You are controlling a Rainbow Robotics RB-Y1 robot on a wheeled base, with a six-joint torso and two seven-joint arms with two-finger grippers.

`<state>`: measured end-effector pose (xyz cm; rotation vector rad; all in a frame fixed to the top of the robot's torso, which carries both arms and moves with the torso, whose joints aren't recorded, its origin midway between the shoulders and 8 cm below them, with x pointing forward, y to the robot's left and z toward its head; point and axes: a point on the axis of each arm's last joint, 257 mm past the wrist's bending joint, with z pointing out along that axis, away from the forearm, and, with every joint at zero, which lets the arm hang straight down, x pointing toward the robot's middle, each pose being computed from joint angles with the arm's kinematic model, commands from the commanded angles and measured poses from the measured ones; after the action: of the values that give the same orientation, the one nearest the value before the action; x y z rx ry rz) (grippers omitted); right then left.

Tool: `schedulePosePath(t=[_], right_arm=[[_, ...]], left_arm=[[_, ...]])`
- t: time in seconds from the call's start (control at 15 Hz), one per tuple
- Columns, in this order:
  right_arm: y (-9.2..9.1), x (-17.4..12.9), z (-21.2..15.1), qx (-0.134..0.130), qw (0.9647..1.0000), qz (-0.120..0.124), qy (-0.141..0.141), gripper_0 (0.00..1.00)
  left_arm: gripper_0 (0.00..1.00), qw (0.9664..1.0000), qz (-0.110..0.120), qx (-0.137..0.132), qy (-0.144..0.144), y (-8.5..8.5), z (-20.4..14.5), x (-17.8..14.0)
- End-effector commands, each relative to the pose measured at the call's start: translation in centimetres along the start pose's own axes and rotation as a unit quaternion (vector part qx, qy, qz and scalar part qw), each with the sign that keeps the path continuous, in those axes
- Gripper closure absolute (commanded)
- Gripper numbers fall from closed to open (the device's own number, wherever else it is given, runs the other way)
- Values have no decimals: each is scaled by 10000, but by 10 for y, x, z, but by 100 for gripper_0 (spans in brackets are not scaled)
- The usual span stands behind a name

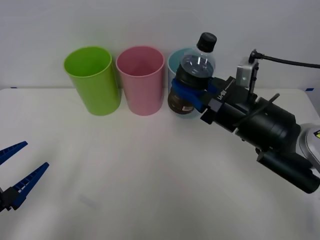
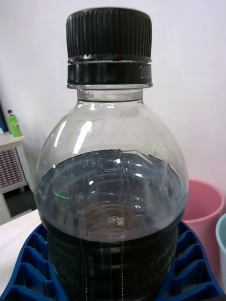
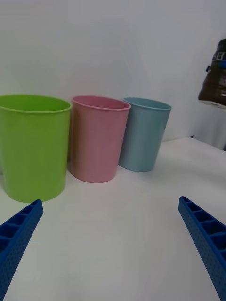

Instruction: Grasp the object on the table and drop it into the matching bin: aluminum can to the light blue bin, PET bottle to the pink bin.

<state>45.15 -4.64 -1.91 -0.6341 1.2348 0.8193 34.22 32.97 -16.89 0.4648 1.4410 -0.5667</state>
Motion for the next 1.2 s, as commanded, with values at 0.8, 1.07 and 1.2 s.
schedulePosePath(t=[0.8, 1.07, 1.2], right_arm=[[-64, 2, 152, 605, 9981, -8, -129, 100], [-78, 12, 194, 1017, 9948, 50, -53, 100], [-86, 15, 209, 1224, 9925, 20, -7, 100]], left_arm=[[0, 10000, 0, 0, 0, 0, 0, 0], [0, 10000, 0, 0, 0, 0, 0, 0], [0, 10000, 0, 0, 0, 0, 0, 0]])
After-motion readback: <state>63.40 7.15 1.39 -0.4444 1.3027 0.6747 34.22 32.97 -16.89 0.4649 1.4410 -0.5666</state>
